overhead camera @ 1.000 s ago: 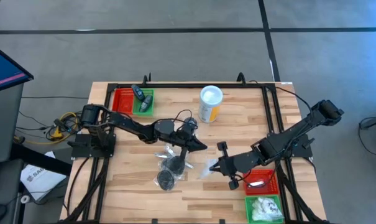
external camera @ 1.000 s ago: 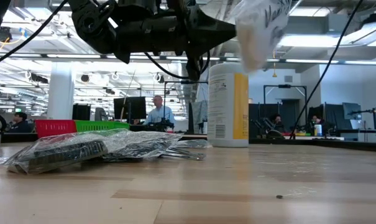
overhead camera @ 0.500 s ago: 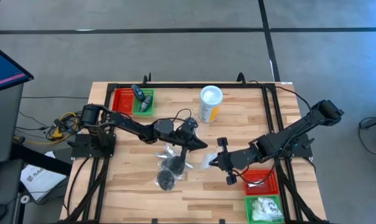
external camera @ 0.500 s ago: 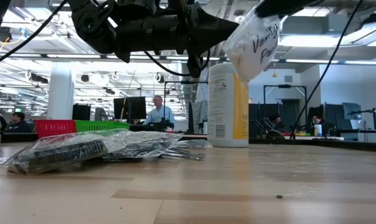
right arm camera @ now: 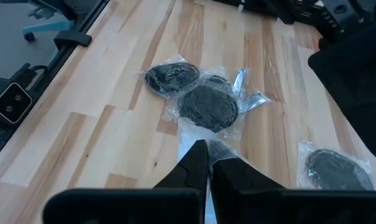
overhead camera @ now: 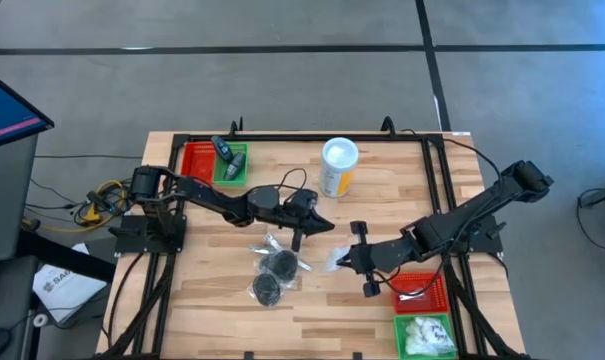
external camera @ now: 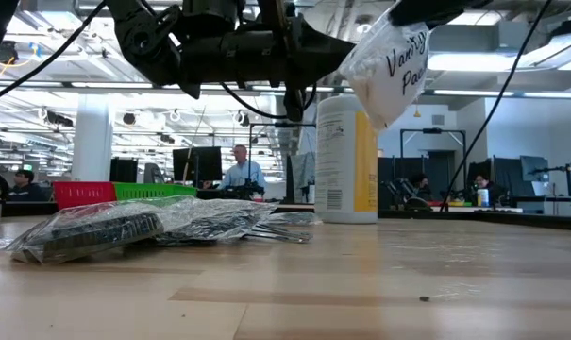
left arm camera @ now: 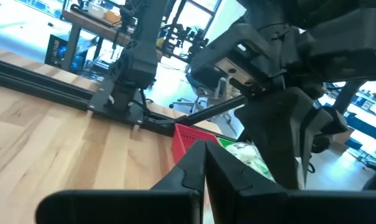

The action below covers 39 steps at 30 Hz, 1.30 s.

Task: Pick & Place Travel size toiletries
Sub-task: Put the white cotton pack into the bottom green bin

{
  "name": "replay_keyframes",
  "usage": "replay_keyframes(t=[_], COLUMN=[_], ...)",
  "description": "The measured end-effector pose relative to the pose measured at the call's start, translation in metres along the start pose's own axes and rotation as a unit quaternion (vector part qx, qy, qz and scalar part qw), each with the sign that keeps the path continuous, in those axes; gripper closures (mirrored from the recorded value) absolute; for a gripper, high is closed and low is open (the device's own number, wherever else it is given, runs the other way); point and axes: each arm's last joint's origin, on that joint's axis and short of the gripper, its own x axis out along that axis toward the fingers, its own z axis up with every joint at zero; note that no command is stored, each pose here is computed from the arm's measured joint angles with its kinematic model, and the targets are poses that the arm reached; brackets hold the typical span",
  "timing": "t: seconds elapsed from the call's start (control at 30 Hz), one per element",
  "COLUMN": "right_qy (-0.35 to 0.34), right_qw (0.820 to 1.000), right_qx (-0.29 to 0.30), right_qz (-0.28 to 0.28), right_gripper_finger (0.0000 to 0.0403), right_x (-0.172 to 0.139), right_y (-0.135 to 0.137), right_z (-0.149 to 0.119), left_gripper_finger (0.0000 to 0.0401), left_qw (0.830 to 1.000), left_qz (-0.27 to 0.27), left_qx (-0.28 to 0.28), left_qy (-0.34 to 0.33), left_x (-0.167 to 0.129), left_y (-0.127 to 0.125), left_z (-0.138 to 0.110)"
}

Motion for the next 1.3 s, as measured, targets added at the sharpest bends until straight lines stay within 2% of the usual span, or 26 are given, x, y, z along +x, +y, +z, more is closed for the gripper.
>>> replay_keyframes(t=[0.2, 0.33, 0.47, 0.83, 1.3], right_qy=[0.048, 0.066, 0.098, 0.141, 0.145], right_qw=[0.999, 0.997, 0.992, 0.976, 0.967], right_qx=[0.012, 0.03, 0.053, 0.13, 0.177], right_qz=[0.01, 0.03, 0.058, 0.103, 0.109], right_gripper_finger=[0.0403, 0.0403, 0.0403, 0.0403, 0.0403], right_x=[-0.018, -0.035, -0.051, -0.086, -0.116], right_y=[0.007, 0.02, 0.038, 0.089, 0.119], right_z=[0.008, 0.018, 0.016, -0.003, -0.022], left_gripper_finger=[0.0398, 0.0398, 0.0398, 0.0398, 0.0398], left_qw=[1.0, 1.0, 1.0, 1.0, 1.0], left_qz=[0.006, 0.006, -0.002, -0.003, -0.005], left_qx=[0.0, 0.0, 0.0, 0.0, 0.0], left_qy=[-0.002, -0.001, 0.003, 0.003, 0.004], left_x=[-0.001, -0.001, -0.001, -0.001, 0.0], left_y=[0.004, 0.004, 0.003, 0.003, 0.001], left_z=[0.002, 0.001, 0.001, 0.001, 0.0])
